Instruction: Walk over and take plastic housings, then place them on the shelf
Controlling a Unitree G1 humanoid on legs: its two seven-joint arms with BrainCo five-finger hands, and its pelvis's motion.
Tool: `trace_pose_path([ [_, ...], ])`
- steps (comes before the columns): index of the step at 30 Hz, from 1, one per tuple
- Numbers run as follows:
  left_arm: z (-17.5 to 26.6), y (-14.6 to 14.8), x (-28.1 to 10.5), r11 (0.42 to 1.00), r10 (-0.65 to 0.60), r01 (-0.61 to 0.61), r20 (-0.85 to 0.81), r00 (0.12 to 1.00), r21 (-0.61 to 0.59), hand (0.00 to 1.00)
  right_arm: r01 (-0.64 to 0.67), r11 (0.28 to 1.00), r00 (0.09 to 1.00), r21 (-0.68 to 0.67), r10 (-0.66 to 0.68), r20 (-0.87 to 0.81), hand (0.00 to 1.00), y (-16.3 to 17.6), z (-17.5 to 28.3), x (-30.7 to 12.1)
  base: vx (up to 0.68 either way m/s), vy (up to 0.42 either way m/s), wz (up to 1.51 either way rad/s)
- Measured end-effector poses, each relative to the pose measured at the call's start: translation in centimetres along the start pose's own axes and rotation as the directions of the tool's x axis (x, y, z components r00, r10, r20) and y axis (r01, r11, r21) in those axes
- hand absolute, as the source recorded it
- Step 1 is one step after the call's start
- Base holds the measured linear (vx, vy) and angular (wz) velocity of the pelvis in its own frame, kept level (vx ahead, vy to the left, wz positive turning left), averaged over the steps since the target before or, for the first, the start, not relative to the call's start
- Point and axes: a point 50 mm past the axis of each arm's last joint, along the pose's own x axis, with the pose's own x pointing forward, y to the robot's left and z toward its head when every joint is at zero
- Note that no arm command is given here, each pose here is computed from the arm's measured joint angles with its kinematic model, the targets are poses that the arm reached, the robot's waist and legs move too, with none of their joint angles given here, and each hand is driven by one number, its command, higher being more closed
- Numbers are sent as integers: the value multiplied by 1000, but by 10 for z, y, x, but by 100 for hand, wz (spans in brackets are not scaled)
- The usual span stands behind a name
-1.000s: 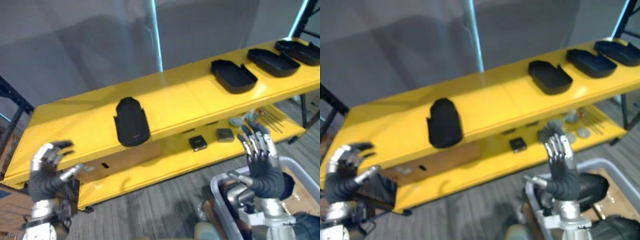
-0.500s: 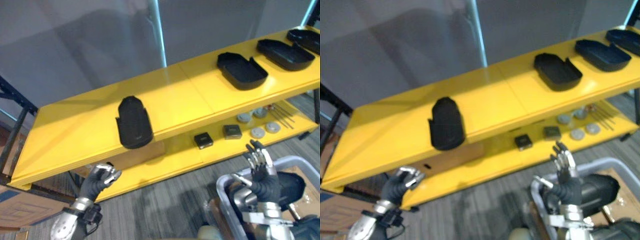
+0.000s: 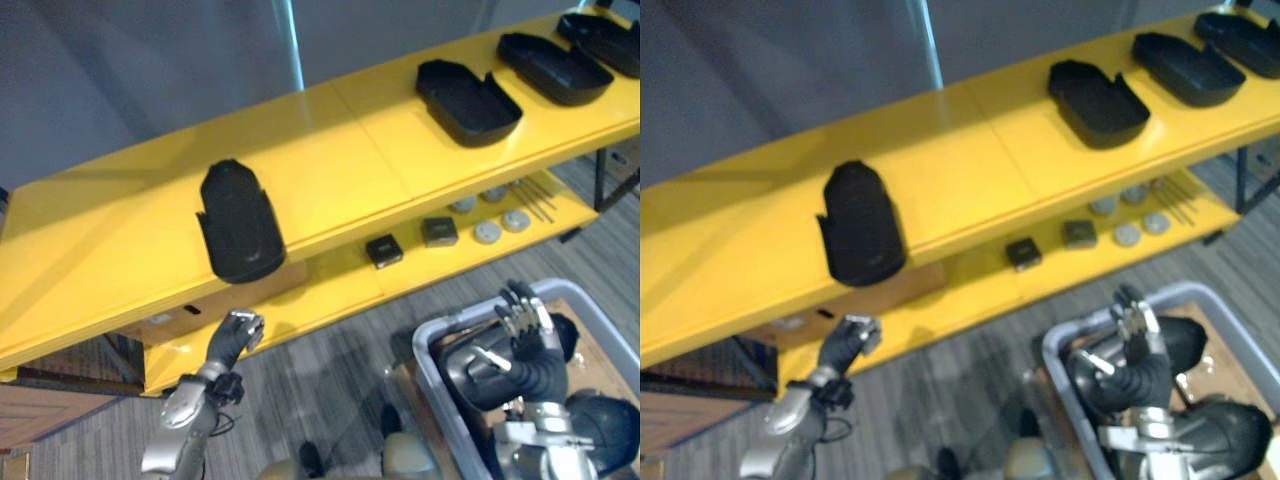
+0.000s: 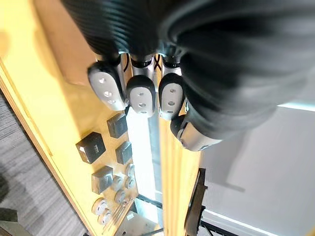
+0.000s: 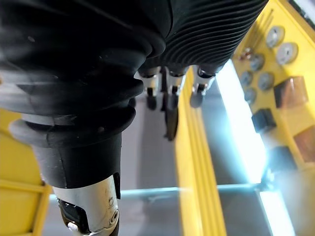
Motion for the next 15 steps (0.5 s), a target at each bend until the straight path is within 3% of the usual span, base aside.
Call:
trace_pose_path([
  [15, 19, 2, 18, 973, 231, -225, 165, 959, -54, 100, -41, 997, 996, 68, 46, -70, 0, 25, -15, -8, -62, 12, -4],
])
